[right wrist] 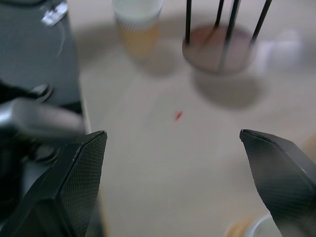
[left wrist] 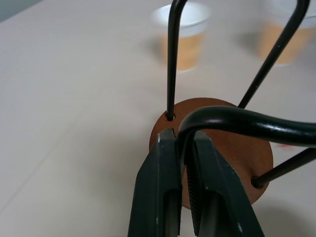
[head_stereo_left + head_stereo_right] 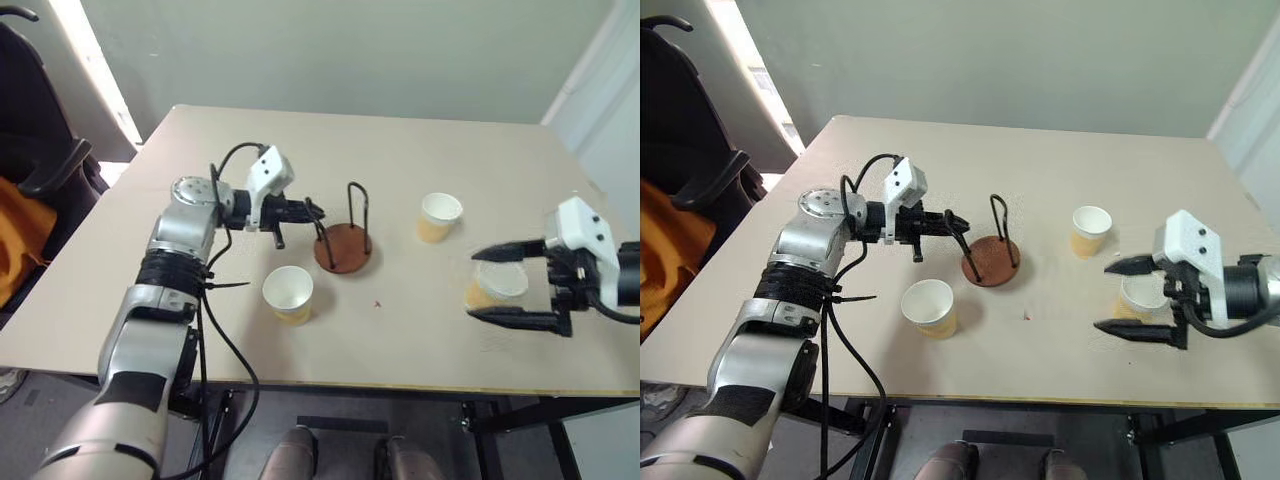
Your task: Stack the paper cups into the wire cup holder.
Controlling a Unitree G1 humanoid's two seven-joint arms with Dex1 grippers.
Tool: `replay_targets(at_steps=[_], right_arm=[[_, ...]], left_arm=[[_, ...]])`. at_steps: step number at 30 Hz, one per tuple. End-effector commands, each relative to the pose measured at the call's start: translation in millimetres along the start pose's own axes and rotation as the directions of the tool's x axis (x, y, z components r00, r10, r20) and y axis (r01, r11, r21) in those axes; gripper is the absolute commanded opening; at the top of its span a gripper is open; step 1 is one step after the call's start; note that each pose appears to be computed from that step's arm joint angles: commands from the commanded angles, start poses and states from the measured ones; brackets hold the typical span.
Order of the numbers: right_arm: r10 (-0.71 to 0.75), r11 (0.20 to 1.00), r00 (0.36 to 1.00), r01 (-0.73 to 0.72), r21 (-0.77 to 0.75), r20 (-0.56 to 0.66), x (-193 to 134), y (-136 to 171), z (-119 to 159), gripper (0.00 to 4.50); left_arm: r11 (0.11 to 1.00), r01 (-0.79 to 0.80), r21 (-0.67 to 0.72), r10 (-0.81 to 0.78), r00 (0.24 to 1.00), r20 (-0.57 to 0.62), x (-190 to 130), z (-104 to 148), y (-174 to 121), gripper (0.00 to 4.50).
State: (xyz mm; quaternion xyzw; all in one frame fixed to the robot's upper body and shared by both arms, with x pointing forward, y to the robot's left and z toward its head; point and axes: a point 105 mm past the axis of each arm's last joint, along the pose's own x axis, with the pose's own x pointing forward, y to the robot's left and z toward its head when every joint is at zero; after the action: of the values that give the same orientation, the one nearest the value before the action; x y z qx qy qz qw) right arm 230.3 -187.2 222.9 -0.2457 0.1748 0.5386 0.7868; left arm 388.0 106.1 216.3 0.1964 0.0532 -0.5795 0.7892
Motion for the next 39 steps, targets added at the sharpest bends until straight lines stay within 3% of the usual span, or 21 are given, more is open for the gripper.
replay_targets(at_steps=[1,9,19,22,32,35,39], right_arm=[[-0.004,0.999,0.999,0.002,-0.053,-0.041,-6.4,2.0,0.4,4.50],[-0.019,0.997,0.991,0.009,-0.072,-0.130,9.0,1.0,-18.6,4.50],[-0.061,0.996,0.986,0.051,-0.066,-0.155,11.9,-2.2,-26.7,4.50],[-0.072,0.996,0.985,0.062,-0.068,-0.159,10.1,-4.6,-27.1,4.50],[-0.155,0.988,0.970,0.147,-0.054,-0.188,-8.3,-29.7,-30.8,4.50],[-0.192,0.981,0.958,0.185,-0.053,-0.212,-14.4,-43.3,-34.3,4.50],[-0.214,0.977,0.936,0.203,-0.069,-0.278,-19.1,-57.0,-48.2,4.50]], left_arm=[[0.993,0.106,0.052,-0.107,0.994,0.010,15.6,15.2,-22.0,0.04],[0.977,0.204,0.057,-0.201,0.978,-0.051,54.5,2.1,-56.2,0.04],[0.967,0.245,0.068,-0.237,0.966,-0.100,68.2,-15.3,-76.5,0.04],[0.968,0.247,0.046,-0.242,0.964,-0.108,69.5,-16.0,-78.1,0.87],[0.983,0.162,0.087,-0.154,0.984,-0.093,53.3,2.9,-61.8,4.47],[0.969,0.211,0.129,-0.197,0.974,-0.113,30.2,4.2,-66.2,4.47],[0.981,0.152,0.118,-0.143,0.987,-0.077,0.7,17.3,-57.2,4.47]])
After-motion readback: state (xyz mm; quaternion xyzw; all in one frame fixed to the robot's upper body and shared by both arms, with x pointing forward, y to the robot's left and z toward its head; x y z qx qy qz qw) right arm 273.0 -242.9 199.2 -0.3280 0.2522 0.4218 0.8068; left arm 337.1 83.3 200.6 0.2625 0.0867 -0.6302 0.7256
